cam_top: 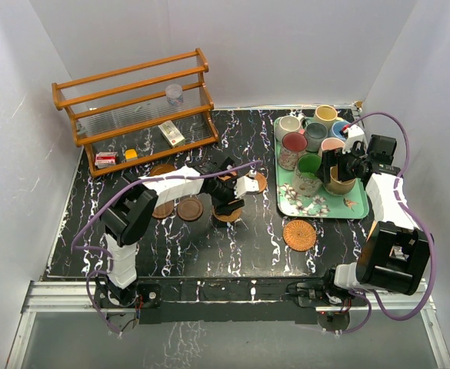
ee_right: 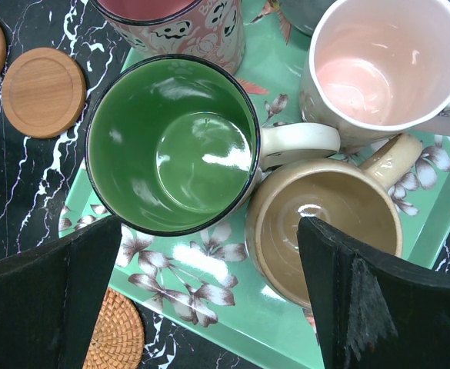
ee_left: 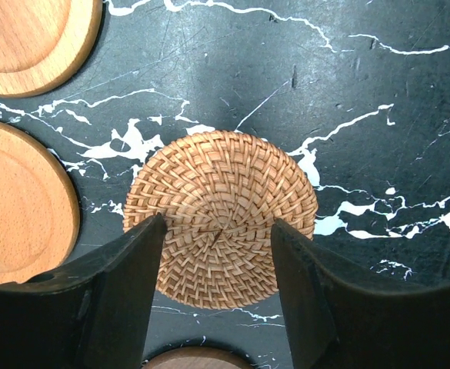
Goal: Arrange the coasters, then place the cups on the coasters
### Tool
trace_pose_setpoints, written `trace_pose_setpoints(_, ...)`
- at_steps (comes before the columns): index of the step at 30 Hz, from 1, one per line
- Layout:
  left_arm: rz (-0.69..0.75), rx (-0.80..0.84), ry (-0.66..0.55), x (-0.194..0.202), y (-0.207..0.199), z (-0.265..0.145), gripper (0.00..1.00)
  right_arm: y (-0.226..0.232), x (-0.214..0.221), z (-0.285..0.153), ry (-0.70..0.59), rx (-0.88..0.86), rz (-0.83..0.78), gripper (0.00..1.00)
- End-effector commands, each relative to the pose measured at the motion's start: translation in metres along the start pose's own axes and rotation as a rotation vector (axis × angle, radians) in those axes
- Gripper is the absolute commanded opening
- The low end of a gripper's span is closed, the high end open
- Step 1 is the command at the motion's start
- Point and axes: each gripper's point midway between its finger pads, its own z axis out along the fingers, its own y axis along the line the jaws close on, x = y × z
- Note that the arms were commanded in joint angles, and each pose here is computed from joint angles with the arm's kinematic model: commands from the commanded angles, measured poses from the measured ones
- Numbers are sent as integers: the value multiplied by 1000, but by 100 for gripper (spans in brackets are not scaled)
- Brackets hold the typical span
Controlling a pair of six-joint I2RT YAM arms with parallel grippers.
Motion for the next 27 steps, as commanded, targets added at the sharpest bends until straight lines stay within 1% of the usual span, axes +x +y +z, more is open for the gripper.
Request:
trace_pose_setpoints(1,-10,-17,30,6,5,-4,59,-4,-9,0,-28,5,-20,98)
trace_pose_setpoints(5,-15,-32,-8,-14,14,-11,66,-4,-9,0,-27,6,-20,98)
trace_pose_setpoints(10,-22,-53,-67,-48,25,-29,72,-5,-9,0,-28,10,-21,98)
trace_pose_setpoints(14,-1,-37,-115,-72,17,-46,75,-5,-9,-1,-28,10,-20,98)
trace_pose_setpoints(17,44,-15,-137,-90,0,-53,76,-4,-10,-1,-29,9,-22,98)
trace_pose_setpoints(19,97,10,-147,-104,-20,-52,76,-4,-11,-2,-34,8,-23,98)
trace_pose_setpoints(27,302,124,-176,-152,-102,-23,78,-4,-19,-8,-56,27,-24,98)
